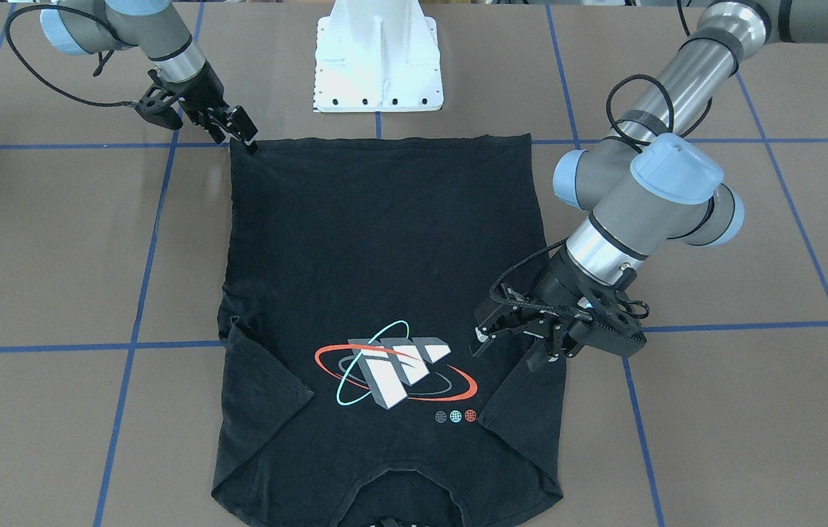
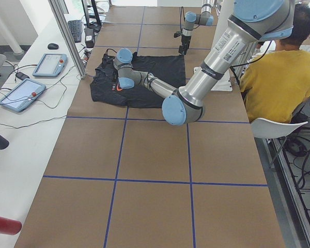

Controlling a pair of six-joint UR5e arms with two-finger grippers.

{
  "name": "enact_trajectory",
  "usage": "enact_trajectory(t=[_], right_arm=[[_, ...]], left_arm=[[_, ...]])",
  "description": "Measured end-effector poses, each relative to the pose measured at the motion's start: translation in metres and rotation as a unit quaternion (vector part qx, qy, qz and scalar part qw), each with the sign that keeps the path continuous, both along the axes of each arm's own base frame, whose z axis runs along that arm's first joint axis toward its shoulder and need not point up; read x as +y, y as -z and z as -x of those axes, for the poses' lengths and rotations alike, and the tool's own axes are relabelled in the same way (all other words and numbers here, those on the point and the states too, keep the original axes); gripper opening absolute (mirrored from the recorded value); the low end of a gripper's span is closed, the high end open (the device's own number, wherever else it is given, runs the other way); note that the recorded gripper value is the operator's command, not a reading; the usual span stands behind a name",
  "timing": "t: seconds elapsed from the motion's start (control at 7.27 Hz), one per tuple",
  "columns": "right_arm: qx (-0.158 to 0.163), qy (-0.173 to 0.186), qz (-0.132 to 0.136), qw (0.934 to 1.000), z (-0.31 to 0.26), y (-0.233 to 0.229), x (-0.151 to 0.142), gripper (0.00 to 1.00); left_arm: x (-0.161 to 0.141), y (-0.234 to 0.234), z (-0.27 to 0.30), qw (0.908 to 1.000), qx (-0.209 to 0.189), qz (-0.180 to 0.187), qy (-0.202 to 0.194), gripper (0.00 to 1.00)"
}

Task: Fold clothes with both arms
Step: 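Grasp the hem corners nearest the robot with both grippers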

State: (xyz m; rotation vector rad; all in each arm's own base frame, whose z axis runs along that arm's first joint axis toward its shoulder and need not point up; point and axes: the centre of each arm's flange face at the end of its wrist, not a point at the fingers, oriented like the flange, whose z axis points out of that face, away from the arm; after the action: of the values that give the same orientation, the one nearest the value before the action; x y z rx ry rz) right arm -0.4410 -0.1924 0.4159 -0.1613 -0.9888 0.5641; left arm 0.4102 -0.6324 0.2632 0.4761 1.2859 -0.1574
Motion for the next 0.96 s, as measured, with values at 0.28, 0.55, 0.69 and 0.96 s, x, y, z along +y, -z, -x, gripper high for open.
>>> enact_trajectory(t=[0.28,0.55,0.69,0.96], right_arm=[[0.002,-0.001,0.006,1.0000,0.000,0.001,0.003,0.00],[0.002,0.003,0.007,1.0000,0.000,0.002,0.008,0.00],[-0.001,0.007,0.006,1.0000,-0.006,0.006,0.012,0.00],[-0.005,0.011,0.007,0.9999,-0.029,0.014,0.017,0.00]], left_arm=[[0.002,-0.001,-0.003,1.0000,0.000,0.000,-0.002,0.99],[0.003,0.000,-0.005,1.0000,0.003,0.007,-0.002,0.99],[0.010,0.005,-0.008,0.9996,0.016,0.021,-0.003,0.99],[0.048,-0.001,-0.005,0.9981,0.042,0.044,-0.012,0.99]])
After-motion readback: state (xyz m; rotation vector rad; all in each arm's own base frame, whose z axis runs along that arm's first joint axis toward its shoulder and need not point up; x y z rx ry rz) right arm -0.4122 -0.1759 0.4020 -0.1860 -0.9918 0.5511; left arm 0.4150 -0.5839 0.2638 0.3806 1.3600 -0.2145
